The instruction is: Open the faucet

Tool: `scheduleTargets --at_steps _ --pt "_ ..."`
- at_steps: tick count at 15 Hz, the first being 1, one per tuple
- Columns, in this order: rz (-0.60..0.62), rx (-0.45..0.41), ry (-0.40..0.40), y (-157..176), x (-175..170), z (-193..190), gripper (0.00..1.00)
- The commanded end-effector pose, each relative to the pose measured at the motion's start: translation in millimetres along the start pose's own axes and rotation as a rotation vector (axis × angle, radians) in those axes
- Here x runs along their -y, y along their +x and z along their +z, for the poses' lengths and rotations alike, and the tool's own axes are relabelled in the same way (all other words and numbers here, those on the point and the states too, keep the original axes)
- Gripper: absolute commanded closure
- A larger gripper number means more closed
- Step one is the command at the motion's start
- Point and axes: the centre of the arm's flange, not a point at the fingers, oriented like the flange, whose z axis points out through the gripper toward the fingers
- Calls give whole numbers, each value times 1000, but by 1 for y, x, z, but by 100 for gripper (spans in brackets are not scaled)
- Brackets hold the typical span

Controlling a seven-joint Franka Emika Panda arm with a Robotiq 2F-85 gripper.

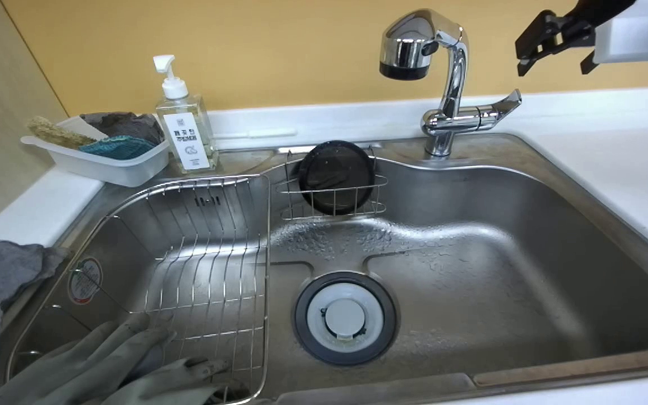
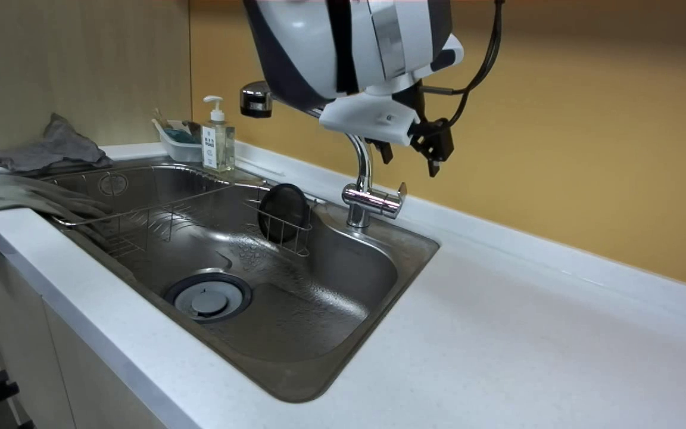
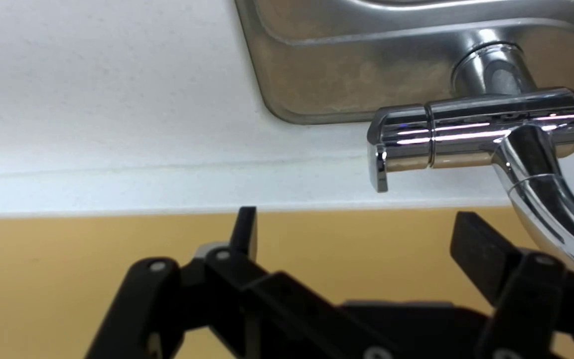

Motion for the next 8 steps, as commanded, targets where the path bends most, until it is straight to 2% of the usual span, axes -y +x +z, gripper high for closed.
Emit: scheduleTargets --at_steps 1,8 --pt "22 -2 -18 2 18 27 0" --pt "26 17 -32 -3 21 56 0"
